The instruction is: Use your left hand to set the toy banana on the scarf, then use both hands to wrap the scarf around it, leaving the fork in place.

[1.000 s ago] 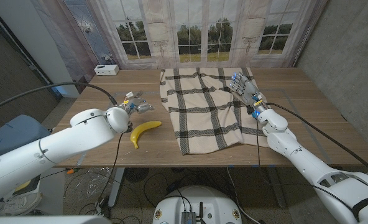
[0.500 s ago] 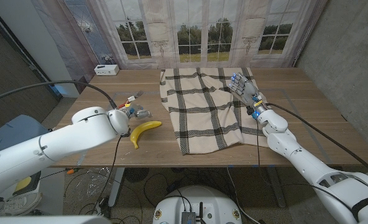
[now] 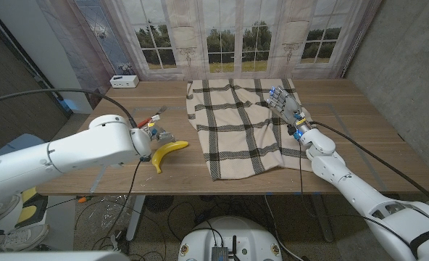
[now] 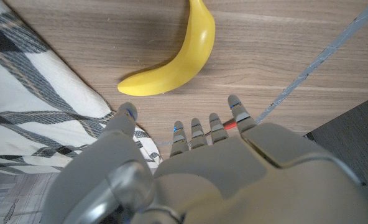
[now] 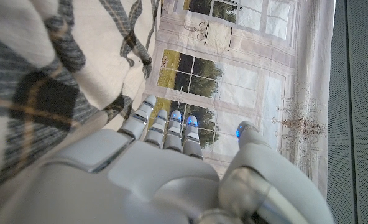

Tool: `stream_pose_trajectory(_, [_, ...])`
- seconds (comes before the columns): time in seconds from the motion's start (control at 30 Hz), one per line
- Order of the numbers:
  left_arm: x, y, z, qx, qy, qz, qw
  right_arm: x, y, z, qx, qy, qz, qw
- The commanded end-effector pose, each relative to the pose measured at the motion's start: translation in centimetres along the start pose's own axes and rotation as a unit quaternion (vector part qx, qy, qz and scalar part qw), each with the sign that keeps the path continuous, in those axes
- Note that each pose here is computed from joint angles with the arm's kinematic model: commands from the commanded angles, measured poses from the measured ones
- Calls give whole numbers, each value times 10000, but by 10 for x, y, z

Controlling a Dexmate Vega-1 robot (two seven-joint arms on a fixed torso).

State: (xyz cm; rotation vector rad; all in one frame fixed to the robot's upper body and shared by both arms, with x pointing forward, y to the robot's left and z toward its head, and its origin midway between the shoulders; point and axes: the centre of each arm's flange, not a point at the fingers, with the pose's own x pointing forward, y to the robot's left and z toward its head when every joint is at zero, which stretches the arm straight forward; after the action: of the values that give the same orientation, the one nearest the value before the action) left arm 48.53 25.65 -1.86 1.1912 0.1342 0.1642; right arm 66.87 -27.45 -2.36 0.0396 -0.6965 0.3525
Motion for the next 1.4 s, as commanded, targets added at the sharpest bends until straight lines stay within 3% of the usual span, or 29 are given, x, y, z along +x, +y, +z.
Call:
stream_pose_trajectory(0.03, [2, -4, -3, 390, 437, -56, 9983, -7, -2, -3, 39, 54, -88, 9999])
stream_pose_trajectory(0.4, [10, -10, 3, 828, 648, 16, 9945, -10, -4, -5, 50, 87, -130, 9999])
stream_pose_trajectory(0.97, [35, -18, 2, 951, 957, -44, 9908, -8, -4, -7, 13, 164, -188, 9997])
stream_pose_trajectory(1.4, [54, -20, 10, 1117, 1112, -256, 9872, -8, -4, -11, 18, 219, -275, 9994])
